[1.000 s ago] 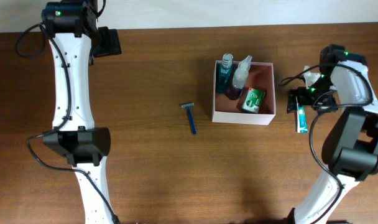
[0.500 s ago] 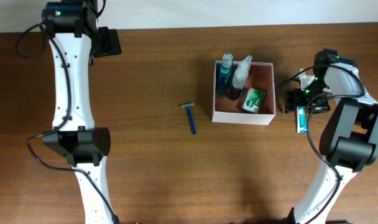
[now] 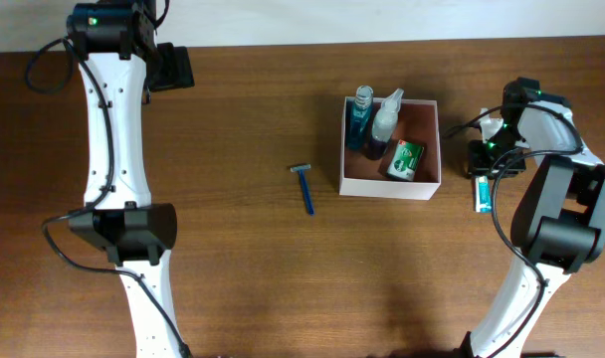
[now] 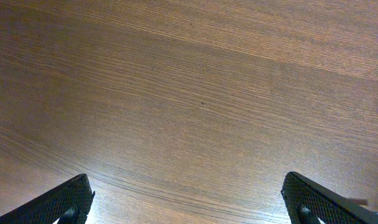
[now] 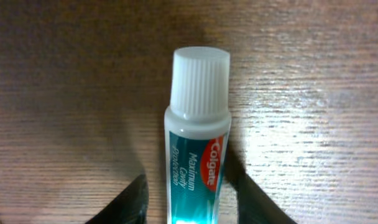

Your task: Pack container

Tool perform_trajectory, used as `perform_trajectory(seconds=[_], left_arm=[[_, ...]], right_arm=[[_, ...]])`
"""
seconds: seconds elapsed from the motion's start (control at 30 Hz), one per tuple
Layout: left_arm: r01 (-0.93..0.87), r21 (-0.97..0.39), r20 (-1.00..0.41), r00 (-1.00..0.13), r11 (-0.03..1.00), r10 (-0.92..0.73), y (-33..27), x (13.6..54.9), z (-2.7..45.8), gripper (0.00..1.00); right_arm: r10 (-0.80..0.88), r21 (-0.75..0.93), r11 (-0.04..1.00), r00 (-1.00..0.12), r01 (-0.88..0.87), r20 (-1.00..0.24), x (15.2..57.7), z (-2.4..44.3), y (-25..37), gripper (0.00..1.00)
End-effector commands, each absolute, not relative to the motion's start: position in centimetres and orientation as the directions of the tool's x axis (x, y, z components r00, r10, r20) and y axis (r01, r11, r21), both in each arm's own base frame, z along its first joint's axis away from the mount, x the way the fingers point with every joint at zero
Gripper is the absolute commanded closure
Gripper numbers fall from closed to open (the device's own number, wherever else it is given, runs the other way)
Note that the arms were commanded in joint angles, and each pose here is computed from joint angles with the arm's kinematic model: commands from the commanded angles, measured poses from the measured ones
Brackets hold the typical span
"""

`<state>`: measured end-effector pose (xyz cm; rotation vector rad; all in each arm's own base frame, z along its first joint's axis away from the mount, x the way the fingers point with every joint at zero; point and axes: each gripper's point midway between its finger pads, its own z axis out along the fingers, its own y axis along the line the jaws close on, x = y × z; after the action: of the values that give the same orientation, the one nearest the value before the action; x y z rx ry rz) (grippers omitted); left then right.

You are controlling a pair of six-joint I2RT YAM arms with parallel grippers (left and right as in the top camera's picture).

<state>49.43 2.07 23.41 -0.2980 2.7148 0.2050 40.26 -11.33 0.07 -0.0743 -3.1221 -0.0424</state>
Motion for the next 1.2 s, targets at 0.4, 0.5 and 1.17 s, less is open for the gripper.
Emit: perform_trajectory(seconds=[0.4, 0.5, 1.17], left_arm=[[-0.254, 0.102, -0.418, -0.888, 0.962, -0.190, 2.5, 49.2, 24.1, 0.01], [-0.254, 0.102, -0.418, -0.888, 0.962, -0.190, 2.5, 49.2, 24.1, 0.01], [-0.254, 0.102, -0.418, -0.888, 0.962, -0.190, 2.5, 49.2, 24.1, 0.01]], right_arm=[[0.059, 0.017, 0.998, -0.996, 0.060, 0.064, 39.4, -1.3, -11.6, 0.73], [0.059, 0.017, 0.998, -0.996, 0.060, 0.064, 39.4, -1.3, -11.6, 0.77], [0.059, 0.016, 0.998, -0.996, 0.060, 0.060, 40.6, 3.4, -12.0, 0.96]])
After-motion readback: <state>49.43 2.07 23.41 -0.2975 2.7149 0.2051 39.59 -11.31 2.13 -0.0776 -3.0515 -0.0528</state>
